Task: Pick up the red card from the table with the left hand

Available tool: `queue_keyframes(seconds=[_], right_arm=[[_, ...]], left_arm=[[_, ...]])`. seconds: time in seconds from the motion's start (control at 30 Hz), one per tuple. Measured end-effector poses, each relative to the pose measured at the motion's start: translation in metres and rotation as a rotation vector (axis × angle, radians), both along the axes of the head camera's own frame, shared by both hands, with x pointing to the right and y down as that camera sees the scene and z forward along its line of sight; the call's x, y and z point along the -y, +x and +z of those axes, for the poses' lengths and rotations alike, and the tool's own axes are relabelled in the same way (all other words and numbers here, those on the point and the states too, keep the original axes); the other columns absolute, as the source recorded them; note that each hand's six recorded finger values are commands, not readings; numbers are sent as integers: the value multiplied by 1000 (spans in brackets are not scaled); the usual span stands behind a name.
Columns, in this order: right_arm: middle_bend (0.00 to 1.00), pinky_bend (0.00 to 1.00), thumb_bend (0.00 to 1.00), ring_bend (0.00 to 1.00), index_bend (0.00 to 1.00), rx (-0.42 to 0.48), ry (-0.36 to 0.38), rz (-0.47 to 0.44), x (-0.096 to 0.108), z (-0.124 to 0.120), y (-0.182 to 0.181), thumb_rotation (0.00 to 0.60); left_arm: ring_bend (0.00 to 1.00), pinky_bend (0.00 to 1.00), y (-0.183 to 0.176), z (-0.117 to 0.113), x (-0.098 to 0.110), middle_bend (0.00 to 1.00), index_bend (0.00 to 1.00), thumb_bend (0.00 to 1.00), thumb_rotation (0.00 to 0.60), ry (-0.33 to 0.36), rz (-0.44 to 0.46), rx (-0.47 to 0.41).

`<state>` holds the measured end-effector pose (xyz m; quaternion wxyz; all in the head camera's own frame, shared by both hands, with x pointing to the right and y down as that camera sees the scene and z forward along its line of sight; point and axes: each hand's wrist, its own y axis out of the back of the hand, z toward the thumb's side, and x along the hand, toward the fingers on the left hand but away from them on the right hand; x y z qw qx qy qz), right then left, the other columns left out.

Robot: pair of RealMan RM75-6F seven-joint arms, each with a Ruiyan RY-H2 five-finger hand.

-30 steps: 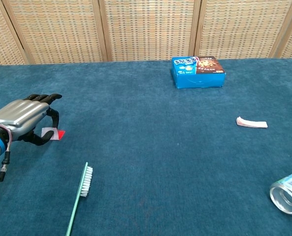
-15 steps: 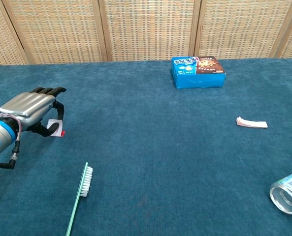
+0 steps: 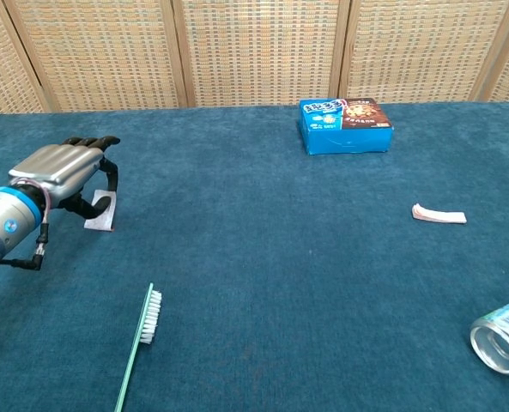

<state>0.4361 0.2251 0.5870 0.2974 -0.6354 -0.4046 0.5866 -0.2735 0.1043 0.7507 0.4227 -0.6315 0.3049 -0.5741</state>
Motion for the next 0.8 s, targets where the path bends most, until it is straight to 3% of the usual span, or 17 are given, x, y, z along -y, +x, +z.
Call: queue_keyframes(seconds=[0.27,0.5,0.7,0.8], right_arm=[[0,0,0,0,0,-1,0,3,1,1,1,600],[0,0,0,0,0,7,10,2,1,-3,0,600],[0,0,0,0,0,5,20,1,0,-6,0,600],[0,0,0,0,0,3,23,2,0,-7,0,600]], left_arm=[[0,0,14,-17,12,0,602,500,600,38,-9,-67],[0,0,28,-40,11,0,579,475,600,30,-57,-218],[0,0,30,-63,2,0,425,377,600,-17,-148,-433],[0,0,27,-72,-3,0,254,343,600,-41,-187,-518]])
